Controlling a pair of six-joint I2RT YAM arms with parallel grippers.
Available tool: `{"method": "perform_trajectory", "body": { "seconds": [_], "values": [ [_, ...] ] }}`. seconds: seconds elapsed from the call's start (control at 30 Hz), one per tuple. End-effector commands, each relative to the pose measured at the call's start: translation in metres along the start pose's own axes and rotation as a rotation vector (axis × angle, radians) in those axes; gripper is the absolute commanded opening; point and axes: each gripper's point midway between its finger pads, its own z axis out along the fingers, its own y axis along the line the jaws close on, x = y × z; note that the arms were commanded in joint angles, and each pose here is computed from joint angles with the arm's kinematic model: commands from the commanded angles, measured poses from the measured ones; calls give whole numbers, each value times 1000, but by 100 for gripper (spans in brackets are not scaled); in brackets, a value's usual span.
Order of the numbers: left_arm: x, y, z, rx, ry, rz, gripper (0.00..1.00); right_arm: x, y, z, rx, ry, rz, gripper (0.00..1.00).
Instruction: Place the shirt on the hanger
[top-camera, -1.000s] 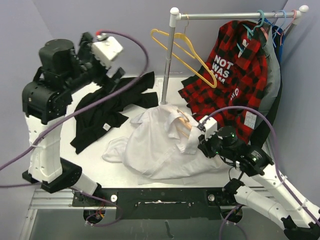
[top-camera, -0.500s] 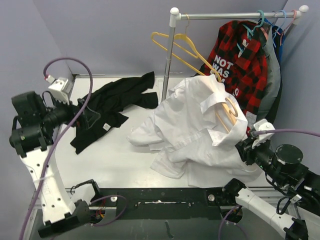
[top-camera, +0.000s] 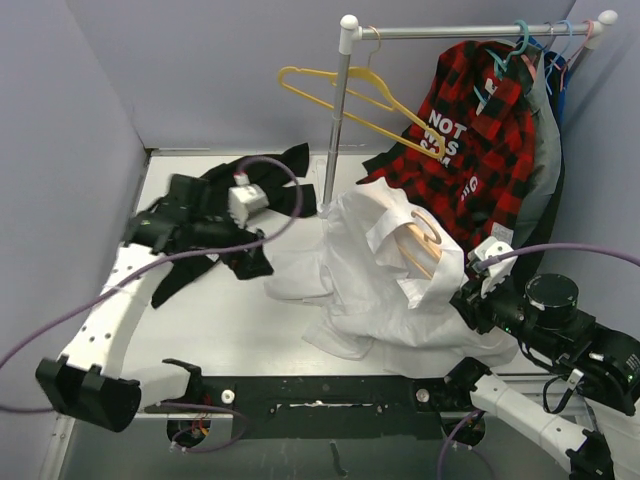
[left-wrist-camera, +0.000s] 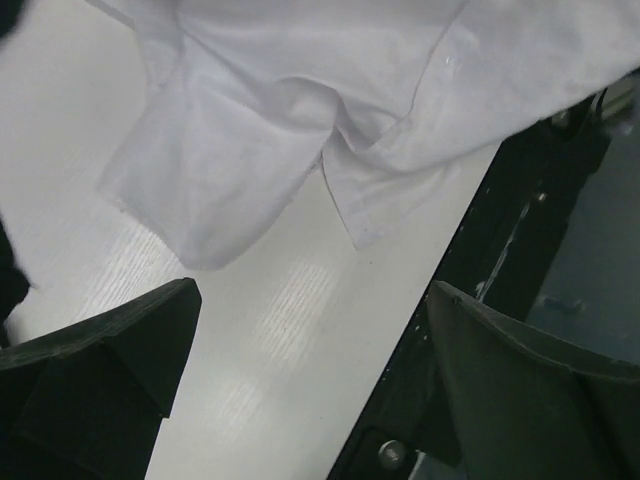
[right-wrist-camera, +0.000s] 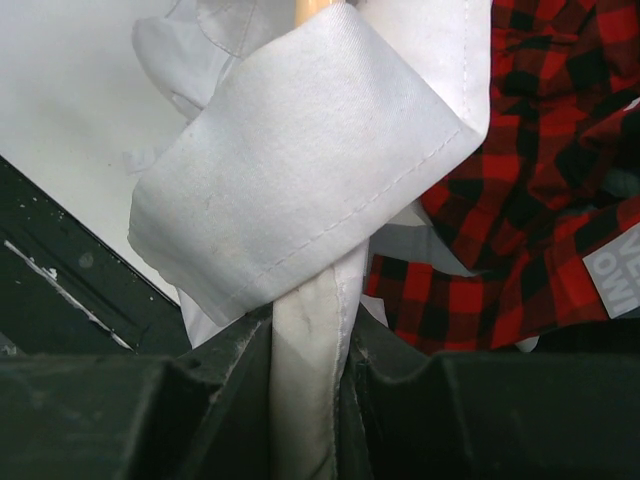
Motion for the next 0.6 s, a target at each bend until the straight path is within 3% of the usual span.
{"method": "perform_trajectory", "body": {
  "seconds": [0.0,0.07,0.37,0.57],
  "values": [
    [9,26,75,-76,43,297,98,-52,4,-3,-30,-168,13,0],
    [-3,24,102,-64,-46,359,98,-55,0,-1,-7,-166,20,0],
    [-15,26,205,59,-153,454,98,-85,-18,-9,88,-279,79,0],
    [29,45,239,38,-119,557,98,-93,-25,-17,126,-323,108,0]
  ]
}}
